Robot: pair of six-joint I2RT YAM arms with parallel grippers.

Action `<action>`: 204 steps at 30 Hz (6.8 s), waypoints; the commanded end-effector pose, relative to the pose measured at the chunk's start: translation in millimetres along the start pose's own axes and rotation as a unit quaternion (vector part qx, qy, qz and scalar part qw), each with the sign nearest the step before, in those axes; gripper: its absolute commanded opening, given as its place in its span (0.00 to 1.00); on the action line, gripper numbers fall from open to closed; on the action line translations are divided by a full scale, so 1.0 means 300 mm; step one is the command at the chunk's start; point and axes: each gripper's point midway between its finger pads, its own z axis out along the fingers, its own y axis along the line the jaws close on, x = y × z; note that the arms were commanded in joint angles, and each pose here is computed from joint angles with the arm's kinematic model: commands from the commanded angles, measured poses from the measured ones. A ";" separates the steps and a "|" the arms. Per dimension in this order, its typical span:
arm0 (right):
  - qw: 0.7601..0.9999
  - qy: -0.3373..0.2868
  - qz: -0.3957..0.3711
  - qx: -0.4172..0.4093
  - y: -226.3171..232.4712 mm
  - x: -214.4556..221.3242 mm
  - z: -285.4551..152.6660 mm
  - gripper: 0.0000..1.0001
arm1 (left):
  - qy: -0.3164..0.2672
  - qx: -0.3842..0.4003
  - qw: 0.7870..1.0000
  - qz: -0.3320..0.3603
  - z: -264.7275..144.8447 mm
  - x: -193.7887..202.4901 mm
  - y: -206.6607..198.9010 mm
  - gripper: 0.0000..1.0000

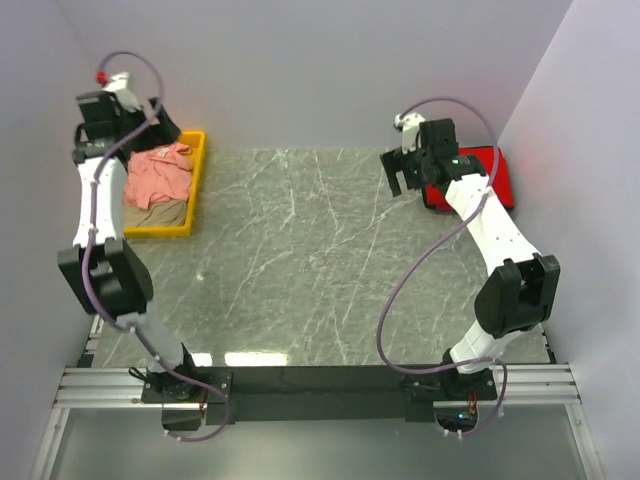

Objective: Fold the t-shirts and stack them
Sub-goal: Grab the tshirt from the pile, then move the tshirt to the center of the board, then flatten the tshirt out

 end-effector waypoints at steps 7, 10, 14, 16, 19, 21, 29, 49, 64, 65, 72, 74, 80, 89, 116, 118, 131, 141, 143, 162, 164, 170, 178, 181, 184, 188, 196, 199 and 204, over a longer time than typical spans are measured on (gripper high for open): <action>0.983 -0.180 -0.007 0.036 -0.073 -0.349 -0.185 1.00 | -0.050 -0.056 0.997 -0.018 0.229 -0.099 0.386 1.00; 0.990 -0.143 -0.018 -0.001 -0.040 -0.353 -0.148 1.00 | -0.031 -0.109 0.993 -0.015 0.319 -0.044 0.507 1.00; 0.994 -0.107 -0.005 -0.025 -0.020 -0.346 -0.076 1.00 | -0.015 -0.120 0.993 0.006 0.417 0.029 0.581 0.99; 0.994 -0.110 -0.003 -0.028 -0.012 -0.341 -0.062 1.00 | 0.005 -0.117 0.993 0.003 0.463 0.100 0.603 0.99; 0.994 -0.104 -0.001 -0.025 -0.019 -0.331 -0.050 1.00 | 0.037 -0.132 0.991 0.000 0.507 0.204 0.637 1.00; 0.995 -0.098 0.000 -0.026 -0.016 -0.327 -0.040 1.00 | 0.055 -0.139 0.989 0.000 0.529 0.268 0.660 1.00; 0.996 -0.085 -0.005 -0.011 -0.030 -0.292 -0.034 1.00 | 0.137 -0.136 0.980 0.052 0.588 0.466 0.636 0.79; 0.998 -0.060 0.004 -0.010 -0.012 -0.185 -0.051 0.93 | -0.180 -0.043 0.974 0.133 0.112 -0.447 0.217 0.00; 0.998 -0.057 0.023 0.022 -0.088 -0.124 -0.135 0.89 | -0.204 0.277 0.932 0.111 -0.352 -0.472 -0.511 0.00; 0.998 -0.056 0.027 0.024 -0.101 -0.119 -0.139 0.89 | -0.200 0.298 0.927 0.108 -0.392 -0.457 -0.565 0.00; 0.997 -0.023 0.070 -0.014 -0.186 -0.026 -0.162 0.89 | -0.073 0.440 0.894 0.048 -0.452 -0.117 -0.890 0.01; 0.996 -0.011 0.085 -0.034 -0.206 0.009 -0.160 0.89 | -0.044 0.456 0.888 0.027 -0.444 -0.039 -0.901 0.06; 0.987 0.060 0.101 -0.112 -0.110 0.161 -0.129 0.88 | 0.088 0.337 0.936 -0.049 -0.180 0.316 -0.625 0.76; 0.961 0.169 0.135 -0.175 0.084 0.390 -0.007 0.86 | 0.105 0.393 0.899 0.161 -0.207 0.526 -0.622 0.83; 0.924 0.187 0.286 -0.170 -0.025 0.430 0.072 0.65 | 0.087 0.492 0.677 0.540 -0.104 1.189 -1.182 0.20; 0.922 0.189 0.287 -0.177 -0.011 0.439 0.070 0.64 | 0.079 0.508 0.681 0.521 -0.155 1.120 -1.183 0.03; 0.927 0.198 0.224 -0.227 0.135 0.427 0.071 0.69 | 0.166 0.328 0.899 0.238 -0.114 0.737 -0.538 0.01; 0.936 0.255 0.087 -0.228 0.391 0.452 0.189 0.70 | 0.305 0.127 0.941 0.078 -0.007 0.982 -0.056 0.01; 0.934 0.271 0.065 -0.222 0.419 0.478 0.213 0.71 | 0.306 0.121 0.942 0.061 0.006 0.961 -0.038 0.01; 0.955 0.258 0.026 -0.142 0.208 0.418 0.110 0.00 | 0.287 0.140 0.947 0.032 -0.033 0.826 -0.028 0.01; 0.958 0.262 -0.001 -0.119 0.140 0.439 0.043 0.00 | 0.294 0.136 0.945 0.033 -0.066 0.830 -0.013 0.01; 0.937 0.328 -0.063 -0.100 0.076 0.658 -0.068 0.00 | 0.361 0.121 0.924 0.029 -0.206 0.955 -0.004 0.01; 0.907 0.393 -0.094 -0.122 0.107 0.869 -0.117 0.02 | 0.400 0.124 0.906 0.066 -0.307 1.061 0.027 0.03; 0.905 0.393 -0.092 -0.133 0.108 0.839 -0.133 0.29 | 0.365 0.196 0.906 0.091 -0.346 0.989 -0.023 0.30; 0.919 0.359 -0.097 -0.130 0.085 0.780 -0.170 0.51 | 0.275 0.261 0.913 0.153 -0.371 0.839 -0.106 0.61; 0.923 0.341 -0.122 -0.130 0.078 0.786 -0.229 0.63 | 0.219 0.304 0.896 0.238 -0.365 0.769 -0.252 0.74; 0.906 0.345 -0.203 -0.136 0.073 0.934 -0.287 0.53 | 0.208 0.354 0.869 0.277 -0.294 0.905 -0.519 0.72; 0.906 0.335 -0.235 -0.106 0.041 0.968 -0.294 0.56 | 0.219 0.361 0.873 0.243 -0.269 0.914 -0.546 0.72; 0.906 0.322 -0.263 -0.078 0.020 1.010 -0.289 0.64 | 0.224 0.358 0.875 0.236 -0.244 0.918 -0.545 0.73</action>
